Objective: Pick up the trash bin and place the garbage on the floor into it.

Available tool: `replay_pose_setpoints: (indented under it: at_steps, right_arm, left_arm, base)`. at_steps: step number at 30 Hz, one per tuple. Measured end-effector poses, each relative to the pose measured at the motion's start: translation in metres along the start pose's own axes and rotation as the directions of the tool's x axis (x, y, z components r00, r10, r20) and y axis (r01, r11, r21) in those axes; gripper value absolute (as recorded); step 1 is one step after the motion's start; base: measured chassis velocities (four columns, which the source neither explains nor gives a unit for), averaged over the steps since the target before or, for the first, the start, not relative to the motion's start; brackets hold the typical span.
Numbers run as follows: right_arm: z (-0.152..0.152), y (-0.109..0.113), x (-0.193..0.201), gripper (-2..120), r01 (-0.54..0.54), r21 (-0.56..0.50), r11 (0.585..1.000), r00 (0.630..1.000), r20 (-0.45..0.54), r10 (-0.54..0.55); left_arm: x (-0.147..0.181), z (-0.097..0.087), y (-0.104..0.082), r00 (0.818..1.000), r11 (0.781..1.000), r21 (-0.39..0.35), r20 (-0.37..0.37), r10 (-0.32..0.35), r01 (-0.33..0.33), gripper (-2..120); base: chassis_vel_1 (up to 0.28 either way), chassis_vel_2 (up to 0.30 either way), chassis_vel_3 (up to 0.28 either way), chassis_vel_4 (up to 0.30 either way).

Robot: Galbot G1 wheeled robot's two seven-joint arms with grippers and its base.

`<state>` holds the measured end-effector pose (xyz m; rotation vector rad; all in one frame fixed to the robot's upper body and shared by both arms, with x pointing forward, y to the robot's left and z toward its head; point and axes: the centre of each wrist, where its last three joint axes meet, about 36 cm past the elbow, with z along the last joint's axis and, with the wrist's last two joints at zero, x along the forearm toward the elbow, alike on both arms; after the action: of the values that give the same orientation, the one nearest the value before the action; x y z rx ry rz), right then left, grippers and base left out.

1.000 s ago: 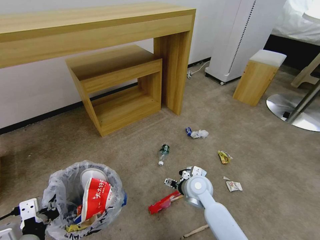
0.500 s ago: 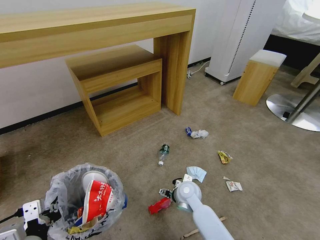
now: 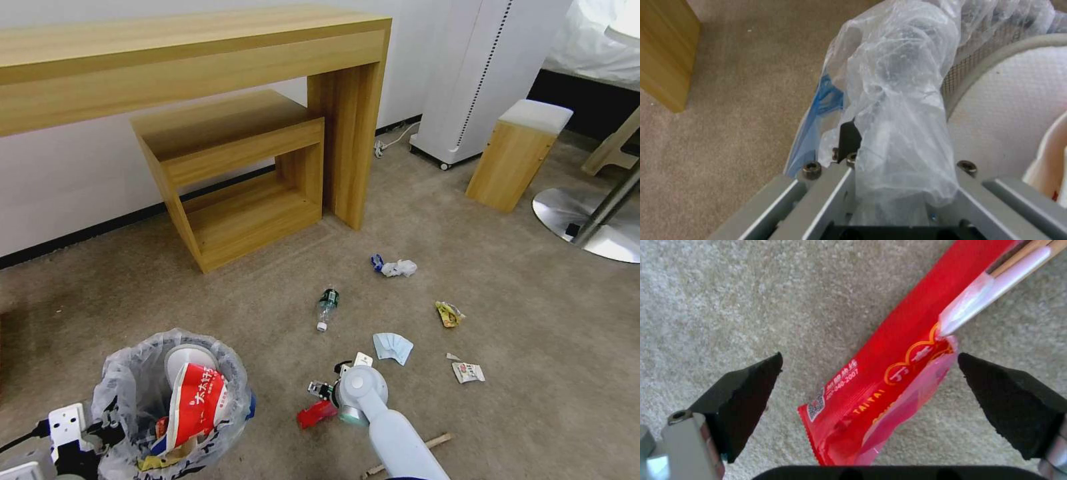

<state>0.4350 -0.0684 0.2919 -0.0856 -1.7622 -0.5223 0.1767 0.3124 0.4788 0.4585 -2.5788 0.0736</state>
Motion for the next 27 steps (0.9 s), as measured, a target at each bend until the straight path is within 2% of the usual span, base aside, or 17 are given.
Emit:
replay_pose_setpoints:
  at_steps: [8, 11, 18, 27]
  right_arm:
    - [0.002, 0.014, 0.000, 96, -0.021, -0.043, 0.999, 0.999, -0.029, 0.020]
    - [0.013, 0.019, 0.000, 95, -0.064, -0.068, 0.996, 0.997, -0.052, 0.060]
    - [0.020, 0.011, -0.004, 96, -0.116, -0.111, 0.987, 0.992, -0.063, 0.110]
    - [0.011, 0.013, -0.004, 92, -0.102, -0.123, 0.987, 0.994, -0.046, 0.097]
  left_arm:
    - [-0.001, 0.003, -0.002, 1.000, 1.000, -0.005, 0.002, -0.004, 0.004, 1]
    - [-0.001, 0.003, -0.001, 1.000, 1.000, -0.007, 0.003, -0.010, 0.010, 1]
    - [-0.002, 0.006, -0.002, 1.000, 1.000, -0.010, 0.003, -0.015, 0.015, 1]
    - [-0.002, 0.011, -0.004, 1.000, 1.000, -0.010, 0.001, -0.022, 0.022, 1]
  base:
    - [0.000, 0.000, 0.000, 0.000]
    - [0.000, 0.000, 0.000, 0.000]
    - [0.000, 0.000, 0.000, 0.000]
    - [0.000, 0.000, 0.000, 0.000]
